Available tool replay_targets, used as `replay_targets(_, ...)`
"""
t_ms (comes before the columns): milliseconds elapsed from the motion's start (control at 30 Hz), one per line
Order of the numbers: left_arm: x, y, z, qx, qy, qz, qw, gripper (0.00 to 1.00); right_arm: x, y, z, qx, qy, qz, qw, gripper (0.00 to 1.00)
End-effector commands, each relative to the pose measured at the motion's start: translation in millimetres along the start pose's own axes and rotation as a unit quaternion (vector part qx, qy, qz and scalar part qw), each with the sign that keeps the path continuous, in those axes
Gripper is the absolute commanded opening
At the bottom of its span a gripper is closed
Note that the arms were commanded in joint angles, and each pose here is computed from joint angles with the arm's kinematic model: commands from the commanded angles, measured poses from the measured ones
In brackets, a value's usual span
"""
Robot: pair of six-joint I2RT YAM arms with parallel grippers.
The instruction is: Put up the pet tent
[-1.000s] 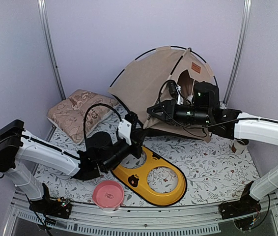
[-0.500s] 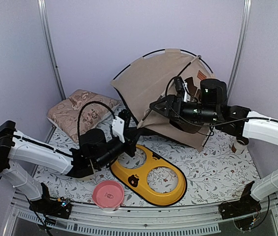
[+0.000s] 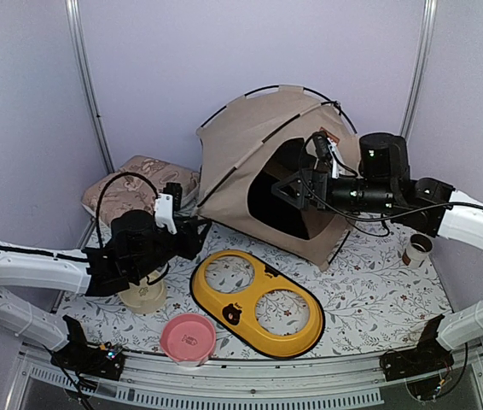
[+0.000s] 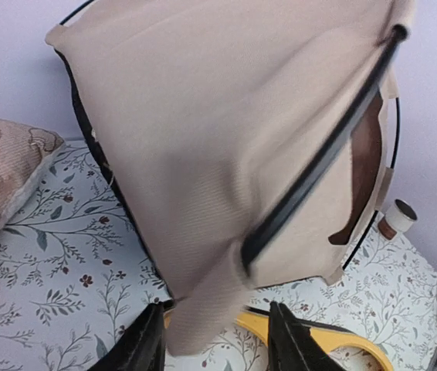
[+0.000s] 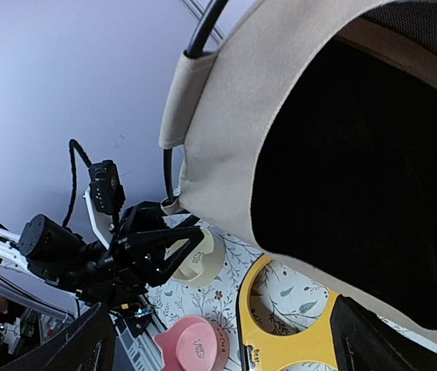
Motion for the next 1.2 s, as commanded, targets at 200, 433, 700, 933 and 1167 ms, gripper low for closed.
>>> replay_targets(200, 14, 55, 61, -0.121, 0.054, 0.051, 0.990, 0.71, -29, 27, 2, 0.028, 0.067, -0.026, 0.997, 0.99)
replay_targets(433, -1, 79, 64, -0.120, 0.050, 0.044, 0.991, 0.82, -45, 51, -32, 0.104, 0.066, -0.045, 0.991, 0.99)
replay_targets(700, -38, 55, 40, -0.112, 0.003, 0.057, 0.992, 0.82, -48, 68, -92, 0.196, 0.078, -0.050, 0.976, 0.99)
replay_targets(933, -57, 34, 30, -0.079, 0.013, 0.066, 0.995, 0.80, -42, 35, -124, 0.199, 0.125, -0.008, 0.972, 0.94)
replay_targets(1167, -56, 31, 31, -0.056, 0.022, 0.078, 0.995, 0.80, -99, 0, -127, 0.188, 0.179, -0.034, 0.965, 0.87)
Point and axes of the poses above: each gripper's point midway between its finger pads, its own y axis back along the fingers, its own z axis along the line the jaws close on, x = y × z, the point moved 1 cm from there along y, back along the fingers, and after that the axes turned 7 degrees about y, right-handed, at the moved point
